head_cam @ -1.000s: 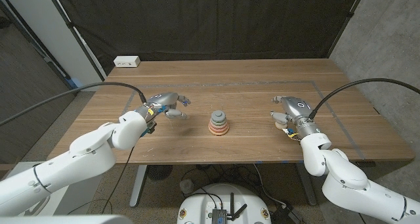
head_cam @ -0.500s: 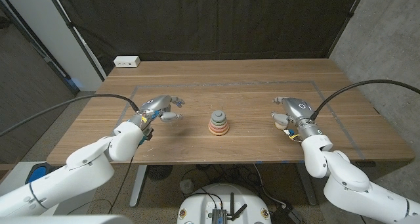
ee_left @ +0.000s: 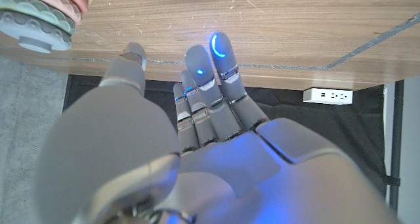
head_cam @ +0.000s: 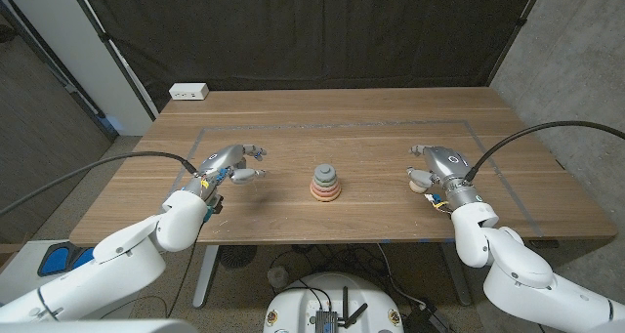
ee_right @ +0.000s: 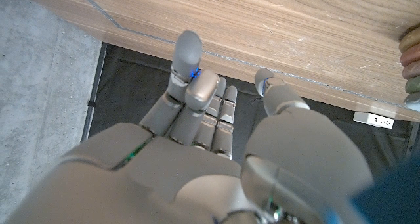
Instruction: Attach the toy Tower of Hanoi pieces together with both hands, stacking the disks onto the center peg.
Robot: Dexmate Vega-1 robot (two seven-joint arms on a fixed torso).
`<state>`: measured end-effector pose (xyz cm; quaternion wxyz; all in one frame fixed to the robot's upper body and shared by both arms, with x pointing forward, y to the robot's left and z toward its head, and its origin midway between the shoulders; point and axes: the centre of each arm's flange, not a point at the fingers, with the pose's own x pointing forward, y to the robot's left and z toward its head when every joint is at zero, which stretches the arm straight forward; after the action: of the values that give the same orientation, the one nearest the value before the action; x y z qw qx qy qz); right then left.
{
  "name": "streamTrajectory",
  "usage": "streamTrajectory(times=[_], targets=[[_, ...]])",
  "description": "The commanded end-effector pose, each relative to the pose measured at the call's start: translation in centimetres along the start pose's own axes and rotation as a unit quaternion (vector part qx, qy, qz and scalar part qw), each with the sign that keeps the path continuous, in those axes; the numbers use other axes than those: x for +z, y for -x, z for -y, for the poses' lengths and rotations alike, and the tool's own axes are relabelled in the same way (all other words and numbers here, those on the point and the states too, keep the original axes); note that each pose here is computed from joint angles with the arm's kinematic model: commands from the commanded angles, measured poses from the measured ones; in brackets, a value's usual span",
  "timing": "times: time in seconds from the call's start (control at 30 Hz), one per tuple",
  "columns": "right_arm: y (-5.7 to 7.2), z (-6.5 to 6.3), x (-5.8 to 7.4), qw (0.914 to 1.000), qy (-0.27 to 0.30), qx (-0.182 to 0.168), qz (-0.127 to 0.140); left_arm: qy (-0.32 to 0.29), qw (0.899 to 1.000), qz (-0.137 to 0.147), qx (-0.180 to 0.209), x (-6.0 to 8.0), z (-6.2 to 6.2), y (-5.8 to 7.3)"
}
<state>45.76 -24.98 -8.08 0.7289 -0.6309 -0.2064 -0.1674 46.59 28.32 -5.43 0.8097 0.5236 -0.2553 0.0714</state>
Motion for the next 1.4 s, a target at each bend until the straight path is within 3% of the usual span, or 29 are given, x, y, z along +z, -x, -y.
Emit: streamTrajectory(times=[0.03, 0.47, 0.83, 1.13, 1.4], targets=[[0.2, -0.1, 0.0, 0.9999, -0.003, -0.003, -0.011, 0.011, 1.0, -0.005, 0.015, -0.5, 0.3, 0.2], [0.1, -0.3, 0.1, 0.9998, 0.009, 0.01, -0.011, 0.021, 1.0, -0.003, 0.021, -0.7, 0.8, 0.3], [-0.4, -0.6, -1.1, 0.9966, 0.047, 0.058, -0.034, 0.026, 0.999, -0.019, 0.043, -1.0, 0.6, 1.5], [-1.1, -0.7, -1.1, 0.9915, 0.068, 0.099, -0.05, 0.023, 0.998, -0.02, 0.047, -1.2, 0.1, 1.9], [-1.2, -0.6, -1.0, 0.9887, 0.077, 0.113, -0.061, 0.038, 0.998, -0.016, 0.046, -1.6, 0.0, 2.0]])
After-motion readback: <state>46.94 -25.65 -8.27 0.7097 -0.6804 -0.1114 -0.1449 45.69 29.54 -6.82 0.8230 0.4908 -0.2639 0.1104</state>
